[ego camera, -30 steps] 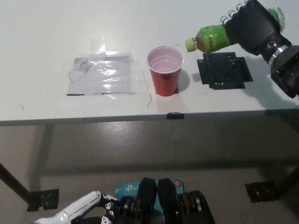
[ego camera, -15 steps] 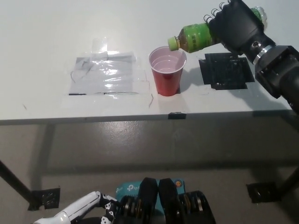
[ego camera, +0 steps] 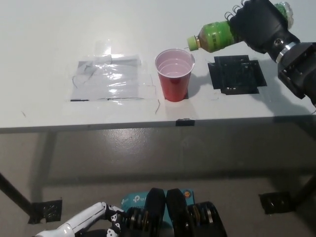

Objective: The robot uses its right hand to pick up a bottle kept in the middle of the desk and tilt it into a cup kept next to it to pour water out

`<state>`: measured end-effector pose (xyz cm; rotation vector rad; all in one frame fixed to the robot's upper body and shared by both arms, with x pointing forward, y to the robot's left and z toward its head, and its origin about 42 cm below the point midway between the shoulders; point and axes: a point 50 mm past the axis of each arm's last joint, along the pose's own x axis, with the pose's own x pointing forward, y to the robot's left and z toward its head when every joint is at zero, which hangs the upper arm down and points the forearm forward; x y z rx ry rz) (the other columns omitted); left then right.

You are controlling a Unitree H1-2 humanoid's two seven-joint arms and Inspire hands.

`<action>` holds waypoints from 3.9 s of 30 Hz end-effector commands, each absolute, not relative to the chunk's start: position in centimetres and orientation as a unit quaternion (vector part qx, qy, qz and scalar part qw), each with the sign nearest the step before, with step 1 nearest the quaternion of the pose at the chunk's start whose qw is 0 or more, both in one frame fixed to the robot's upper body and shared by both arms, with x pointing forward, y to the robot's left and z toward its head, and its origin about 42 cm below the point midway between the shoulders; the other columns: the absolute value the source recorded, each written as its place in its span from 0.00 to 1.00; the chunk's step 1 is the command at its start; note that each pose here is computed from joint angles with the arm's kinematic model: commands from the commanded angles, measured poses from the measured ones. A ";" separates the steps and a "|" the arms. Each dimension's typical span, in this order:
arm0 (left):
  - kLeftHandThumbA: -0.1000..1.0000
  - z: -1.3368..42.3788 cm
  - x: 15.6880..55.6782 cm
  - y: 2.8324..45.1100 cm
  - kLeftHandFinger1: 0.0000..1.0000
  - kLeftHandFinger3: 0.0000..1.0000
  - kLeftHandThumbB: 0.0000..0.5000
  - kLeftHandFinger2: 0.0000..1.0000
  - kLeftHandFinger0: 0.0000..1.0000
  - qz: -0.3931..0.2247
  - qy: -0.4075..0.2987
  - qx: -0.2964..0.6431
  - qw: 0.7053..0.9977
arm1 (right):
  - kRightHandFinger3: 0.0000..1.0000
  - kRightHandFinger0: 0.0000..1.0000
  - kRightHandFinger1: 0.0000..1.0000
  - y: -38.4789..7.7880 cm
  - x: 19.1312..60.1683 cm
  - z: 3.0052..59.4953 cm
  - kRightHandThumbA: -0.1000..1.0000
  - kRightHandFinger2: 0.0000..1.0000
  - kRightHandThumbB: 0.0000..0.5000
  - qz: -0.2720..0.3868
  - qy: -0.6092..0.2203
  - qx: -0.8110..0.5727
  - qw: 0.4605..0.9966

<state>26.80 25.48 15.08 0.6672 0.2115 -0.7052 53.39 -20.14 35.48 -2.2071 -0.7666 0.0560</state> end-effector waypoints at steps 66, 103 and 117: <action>0.98 14.3 24.3 25.4 0.76 1.00 0.83 0.79 0.86 -0.337 0.112 0.315 0.880 | 0.44 0.00 0.00 -20.2 51.5 31.6 0.00 0.00 0.00 -0.123 -0.356 -0.163 0.912; 0.99 14.2 24.3 25.7 0.75 0.98 0.80 0.80 0.87 -0.333 0.102 0.315 0.883 | 1.00 1.00 1.00 -17.9 51.9 22.0 0.72 1.00 0.30 -0.208 -0.259 -0.302 0.894; 1.00 14.0 24.1 25.8 0.75 0.96 0.83 0.79 0.87 -0.328 0.106 0.314 0.885 | 1.00 1.00 1.00 -17.1 51.2 21.4 0.84 1.00 0.79 -0.202 -0.218 -0.299 0.907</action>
